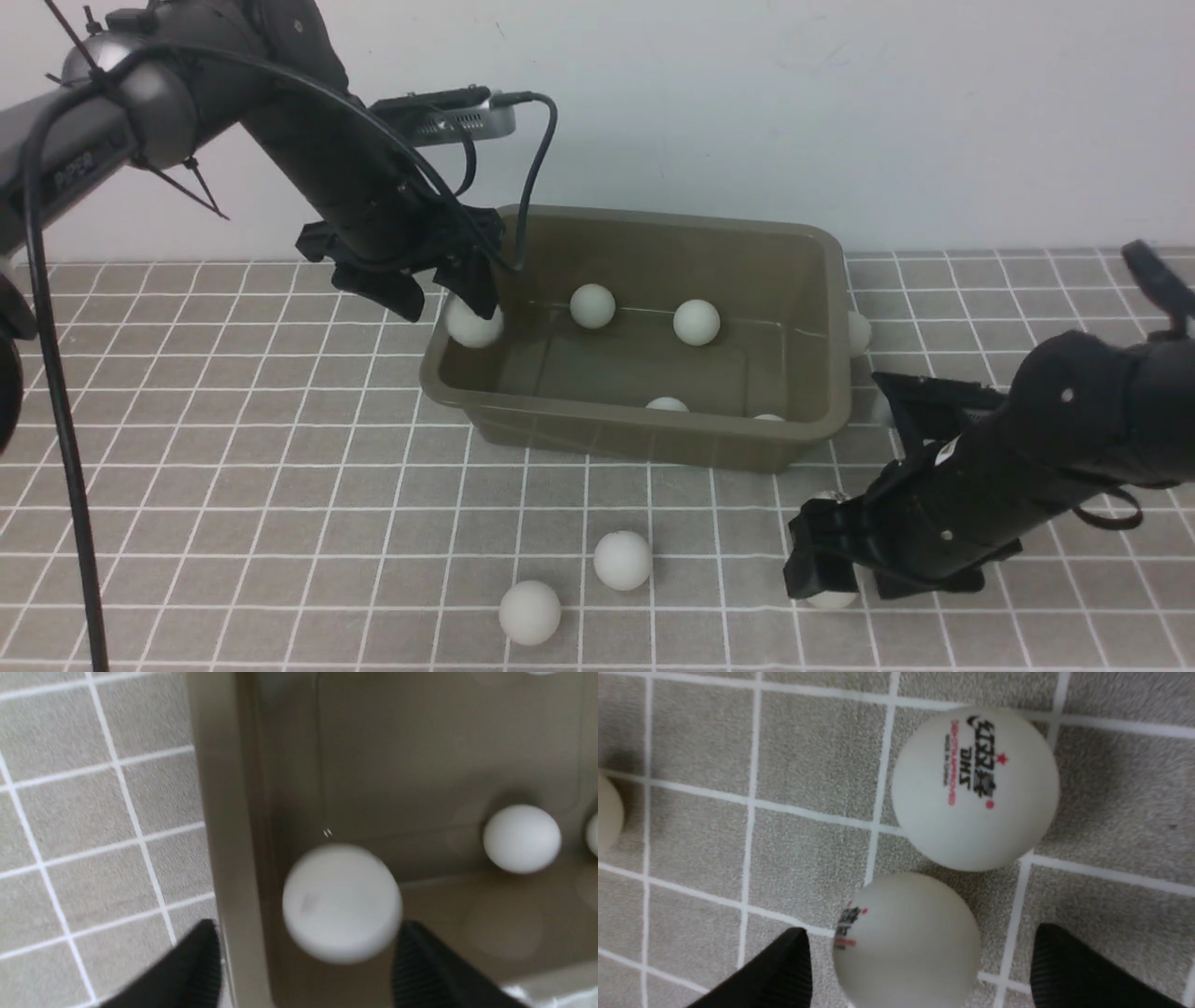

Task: Put the table tennis balls into the box on the grey coffee tablecloth.
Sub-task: 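Drop the ball into the bin, then reach for and grasp a ping pong ball on the table, then release the ping pong ball into the bin and lift the gripper away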

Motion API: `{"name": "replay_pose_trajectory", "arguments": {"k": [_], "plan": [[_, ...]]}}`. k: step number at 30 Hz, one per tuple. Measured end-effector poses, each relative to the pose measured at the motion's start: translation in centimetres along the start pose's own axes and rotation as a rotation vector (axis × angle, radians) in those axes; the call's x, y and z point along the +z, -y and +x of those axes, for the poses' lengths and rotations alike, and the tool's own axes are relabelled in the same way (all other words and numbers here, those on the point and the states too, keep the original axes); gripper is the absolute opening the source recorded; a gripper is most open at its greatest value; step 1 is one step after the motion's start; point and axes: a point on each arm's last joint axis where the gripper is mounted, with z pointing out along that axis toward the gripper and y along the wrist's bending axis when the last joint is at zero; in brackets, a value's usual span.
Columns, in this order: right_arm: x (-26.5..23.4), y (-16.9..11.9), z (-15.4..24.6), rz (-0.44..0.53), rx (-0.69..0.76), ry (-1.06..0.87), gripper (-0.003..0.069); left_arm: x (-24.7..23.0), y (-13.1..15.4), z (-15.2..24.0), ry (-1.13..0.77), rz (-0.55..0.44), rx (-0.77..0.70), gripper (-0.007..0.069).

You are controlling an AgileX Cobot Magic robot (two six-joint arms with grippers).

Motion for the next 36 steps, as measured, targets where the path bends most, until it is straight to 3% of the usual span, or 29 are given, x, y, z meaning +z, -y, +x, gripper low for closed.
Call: {"name": "replay_pose_trajectory", "arguments": {"k": [2, 3, 4, 6, 9, 15, 20, 26, 29, 31, 34, 35, 36], "plan": [[0.4, 0.1, -0.2, 0.004, -0.003, 0.004, 0.0475, -1.2, 0.3, -0.1, 0.018, -0.008, 0.016, 0.0231], [0.4, 0.1, -0.2, 0.004, -0.003, 0.004, 0.0475, -1.4, 0.4, -0.1, 0.021, -0.009, 0.019, 0.0192], [0.5, 0.1, -0.3, 0.009, -0.009, 0.013, 0.0361, -3.0, 0.7, 0.0, 0.051, -0.023, 0.047, 0.0090], [0.5, 0.1, -0.3, 0.010, -0.013, 0.014, 0.0360, -5.4, 1.2, 0.3, 0.098, -0.034, 0.067, 0.0029], [-0.6, -0.2, 0.1, -0.002, -0.040, -0.015, 0.0363, -9.3, 2.0, 1.1, 0.178, -0.058, 0.093, -0.0002], [-7.7, -2.5, 0.4, -0.097, -0.104, 0.113, 0.0363, -11.5, 2.4, 4.7, 0.163, -0.076, 0.092, -0.0005], [-13.8, -5.4, -3.3, -0.160, -0.184, 0.358, 0.0363, -7.5, 1.2, 10.8, -0.026, -0.055, 0.032, -0.0005], [-13.3, -7.0, -9.3, -0.110, -0.265, 0.399, 0.0393, -2.0, 0.3, 14.4, -0.123, 0.045, 0.104, 0.0006], [-12.0, -7.6, -11.7, -0.078, -0.298, 0.344, 0.0529, -0.1, 0.7, 14.9, -0.126, 0.107, 0.145, 0.0064], [-11.8, -7.5, -12.4, -0.038, -0.333, 0.294, 0.0580, 0.7, 1.5, 14.8, -0.118, 0.115, 0.183, 0.0123], [-12.3, -7.2, -12.7, 0.036, -0.363, 0.277, 0.0565, 1.8, 2.7, 14.7, -0.114, 0.111, 0.217, 0.0223], [-13.1, -6.2, -12.9, 0.120, -0.363, 0.281, 0.0497, 2.7, 3.4, 14.7, -0.116, 0.100, 0.234, 0.0282], [-13.1, -6.1, -12.9, 0.130, -0.364, 0.281, 0.0485, 2.9, 3.7, 14.8, -0.119, 0.097, 0.242, 0.0290]]}}
